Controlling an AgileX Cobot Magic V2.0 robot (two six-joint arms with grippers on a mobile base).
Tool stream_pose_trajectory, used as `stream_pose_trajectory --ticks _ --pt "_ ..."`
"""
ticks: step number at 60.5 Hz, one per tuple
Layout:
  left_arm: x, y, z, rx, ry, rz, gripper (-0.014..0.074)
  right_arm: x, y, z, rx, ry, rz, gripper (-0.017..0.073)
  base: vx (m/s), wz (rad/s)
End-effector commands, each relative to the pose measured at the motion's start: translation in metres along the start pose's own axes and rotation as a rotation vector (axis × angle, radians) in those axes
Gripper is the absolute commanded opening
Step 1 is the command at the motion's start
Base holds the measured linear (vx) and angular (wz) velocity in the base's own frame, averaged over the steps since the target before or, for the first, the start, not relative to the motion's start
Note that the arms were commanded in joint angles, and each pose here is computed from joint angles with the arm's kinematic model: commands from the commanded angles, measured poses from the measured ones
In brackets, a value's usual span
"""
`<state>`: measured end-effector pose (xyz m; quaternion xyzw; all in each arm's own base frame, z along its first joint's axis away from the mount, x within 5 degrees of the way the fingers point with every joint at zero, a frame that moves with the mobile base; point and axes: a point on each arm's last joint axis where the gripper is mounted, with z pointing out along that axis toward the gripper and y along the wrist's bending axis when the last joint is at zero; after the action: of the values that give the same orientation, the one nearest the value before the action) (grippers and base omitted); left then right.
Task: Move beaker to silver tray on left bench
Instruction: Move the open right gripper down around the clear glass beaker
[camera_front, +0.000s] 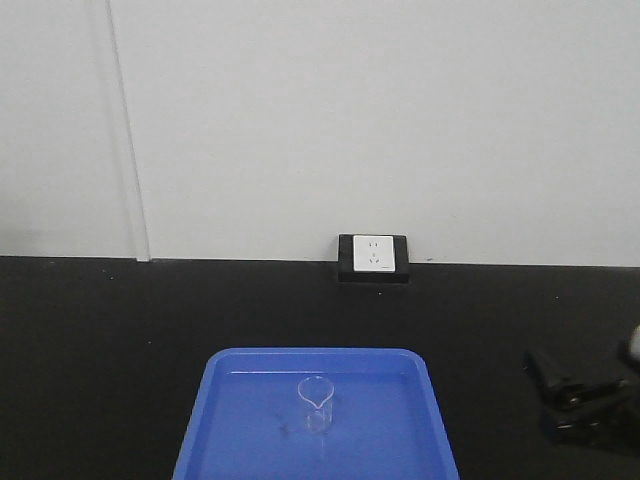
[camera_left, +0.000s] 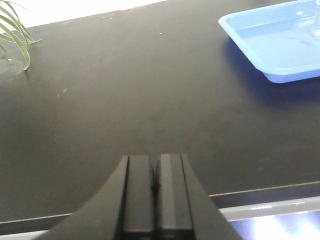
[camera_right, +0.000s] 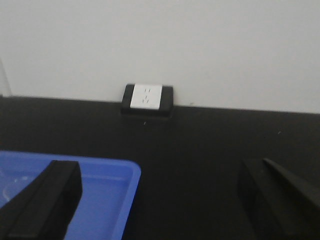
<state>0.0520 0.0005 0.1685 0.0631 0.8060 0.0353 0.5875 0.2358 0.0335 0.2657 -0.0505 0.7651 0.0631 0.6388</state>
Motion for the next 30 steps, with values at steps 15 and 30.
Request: stream_pose_trajectory --ticks 15,30 --pt "-0.001 -0.001 0.002 0.003 -0.067 -0.001 0.0001 0.056 0.07 0.077 -0.375 -0.033 -0.035 0.0638 0.0 0.0" --pt "-0.001 -0.001 0.002 0.003 -0.067 -0.001 0.0001 0.088 0.111 0.128 -0.477 0.002 -0.033 0.0635 0.0 0.0"
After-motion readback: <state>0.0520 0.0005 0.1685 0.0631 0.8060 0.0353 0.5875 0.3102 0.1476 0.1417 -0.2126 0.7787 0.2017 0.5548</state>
